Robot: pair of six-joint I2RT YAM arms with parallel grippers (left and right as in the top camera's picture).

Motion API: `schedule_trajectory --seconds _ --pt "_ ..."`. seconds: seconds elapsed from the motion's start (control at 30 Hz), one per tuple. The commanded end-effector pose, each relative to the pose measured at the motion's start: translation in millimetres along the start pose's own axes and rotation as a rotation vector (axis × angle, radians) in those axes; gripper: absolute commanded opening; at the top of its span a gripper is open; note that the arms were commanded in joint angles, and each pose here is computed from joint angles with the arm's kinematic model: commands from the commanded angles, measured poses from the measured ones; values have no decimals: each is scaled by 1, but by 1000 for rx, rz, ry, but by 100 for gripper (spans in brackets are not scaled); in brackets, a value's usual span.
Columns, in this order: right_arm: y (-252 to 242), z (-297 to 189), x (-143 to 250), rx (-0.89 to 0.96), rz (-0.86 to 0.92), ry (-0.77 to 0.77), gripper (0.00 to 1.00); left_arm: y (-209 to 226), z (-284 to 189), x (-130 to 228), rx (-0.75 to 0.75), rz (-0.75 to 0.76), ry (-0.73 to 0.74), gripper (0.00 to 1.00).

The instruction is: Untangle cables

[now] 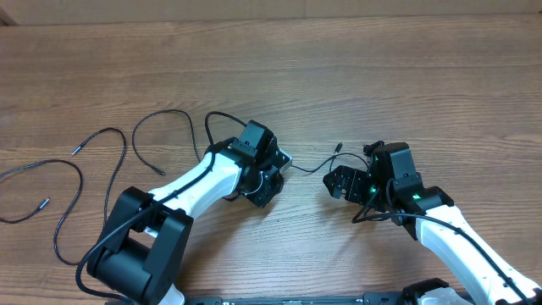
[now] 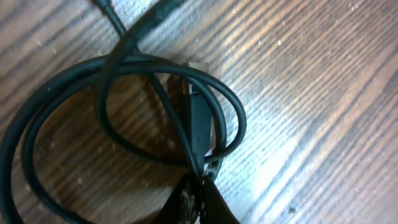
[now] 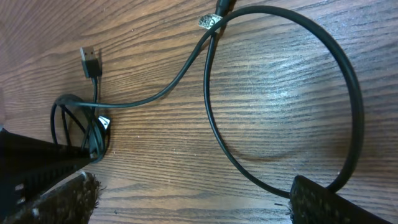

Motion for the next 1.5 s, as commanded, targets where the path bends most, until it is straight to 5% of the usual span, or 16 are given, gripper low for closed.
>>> schedule_trajectory --seconds 0.0,0.23,0.4,0.7,0.8,0.97,1.07,1.47 --pt "0 -1 -5 3 -2 -13 97 -19 -27 -28 60 0 -61 4" --pt "22 -2 -5 -126 -75 -6 97 -70 -96 -67 268 91 -126 4" --pt "37 -5 -11 -209 -93 -26 97 -77 -106 -71 293 95 -129 4" --pt "52 -9 -14 -301 -56 -24 96 -118 -135 -80 550 144 -174 4" --pt "52 -9 -15 -301 -21 -26 84 -123 -139 -80 587 150 -177 4" --pt "43 -6 -15 -246 66 -21 25 -122 -141 -81 593 146 -182 4" --pt "37 -5 -12 -210 98 -9 18 -116 -144 -83 587 136 -196 4" --pt "3 -1 1 -19 190 18 18 -27 -206 -94 484 -43 -408 4"
Point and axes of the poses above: each gripper's point midway between its finger pads, its own z axis out along the fingers, its own y axis along the line the jaws close on, x = y × z, the point moved 1 cm from there along -z, back along the fingers, and after that the axes turned 12 degrees about -z, right-handed, at the moved point
